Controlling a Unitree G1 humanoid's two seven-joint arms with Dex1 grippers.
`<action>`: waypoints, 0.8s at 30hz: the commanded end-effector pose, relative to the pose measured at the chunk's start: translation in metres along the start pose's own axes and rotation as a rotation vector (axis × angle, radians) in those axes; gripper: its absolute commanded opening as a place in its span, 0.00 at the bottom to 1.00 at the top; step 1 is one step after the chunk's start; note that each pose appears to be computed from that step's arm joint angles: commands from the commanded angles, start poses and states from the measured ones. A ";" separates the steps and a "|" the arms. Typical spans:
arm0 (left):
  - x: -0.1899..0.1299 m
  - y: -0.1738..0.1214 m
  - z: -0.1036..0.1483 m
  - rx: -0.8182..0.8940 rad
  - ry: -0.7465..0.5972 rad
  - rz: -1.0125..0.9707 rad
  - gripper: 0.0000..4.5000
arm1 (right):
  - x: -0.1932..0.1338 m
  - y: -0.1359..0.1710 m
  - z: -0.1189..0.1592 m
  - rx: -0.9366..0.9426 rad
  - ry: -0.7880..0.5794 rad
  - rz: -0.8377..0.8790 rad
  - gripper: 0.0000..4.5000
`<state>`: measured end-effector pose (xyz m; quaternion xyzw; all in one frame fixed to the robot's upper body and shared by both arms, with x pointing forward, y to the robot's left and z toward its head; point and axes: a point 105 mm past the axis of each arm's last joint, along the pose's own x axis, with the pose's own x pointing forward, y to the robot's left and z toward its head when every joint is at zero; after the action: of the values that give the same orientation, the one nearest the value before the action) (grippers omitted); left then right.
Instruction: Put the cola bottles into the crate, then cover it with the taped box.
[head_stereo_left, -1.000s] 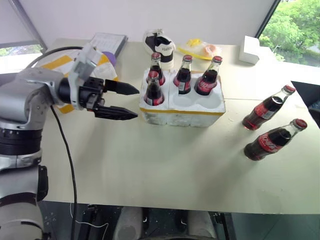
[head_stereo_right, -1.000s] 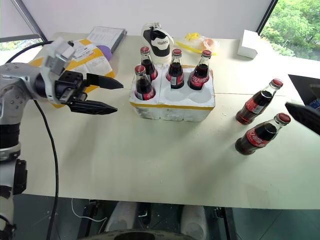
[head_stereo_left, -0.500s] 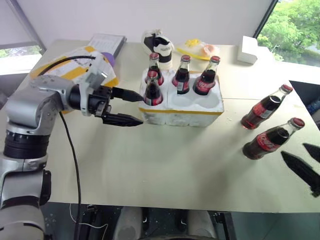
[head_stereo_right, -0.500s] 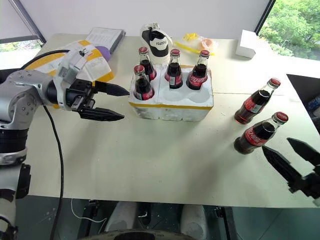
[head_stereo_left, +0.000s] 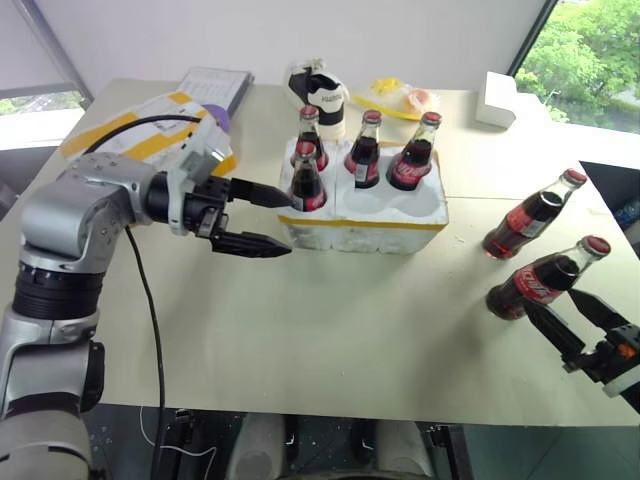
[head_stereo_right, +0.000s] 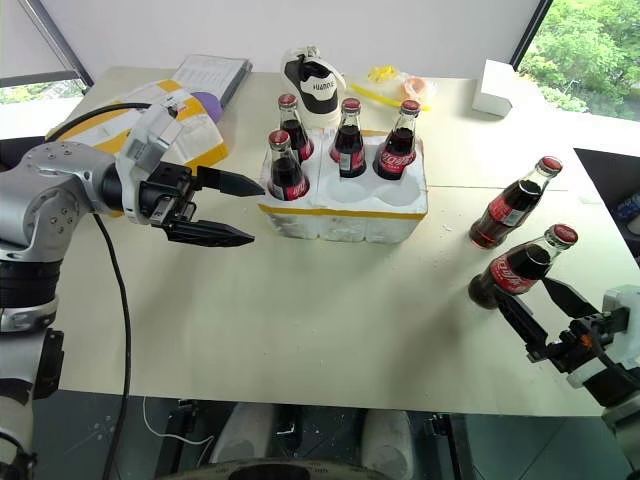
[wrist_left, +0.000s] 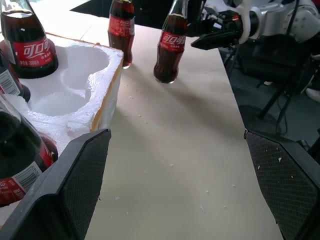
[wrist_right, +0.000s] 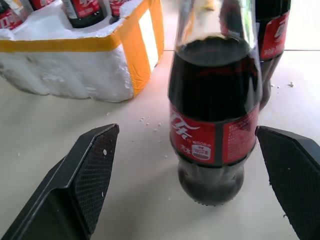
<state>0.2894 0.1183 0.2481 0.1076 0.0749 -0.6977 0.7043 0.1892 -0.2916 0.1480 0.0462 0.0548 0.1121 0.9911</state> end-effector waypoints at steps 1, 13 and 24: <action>-0.002 -0.005 0.010 0.053 -0.004 -0.006 0.99 | 0.003 -0.003 0.005 -0.017 -0.027 -0.005 1.00; 0.000 -0.006 0.013 0.065 -0.002 0.002 0.99 | 0.038 -0.013 0.002 0.003 -0.042 0.012 1.00; -0.001 -0.008 0.014 0.065 -0.003 0.015 1.00 | 0.051 -0.012 0.006 0.030 -0.084 0.044 0.62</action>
<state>0.2863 0.1151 0.2520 0.1206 0.0670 -0.6918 0.7088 0.2419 -0.2962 0.1320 0.0779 0.0407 0.1156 0.9894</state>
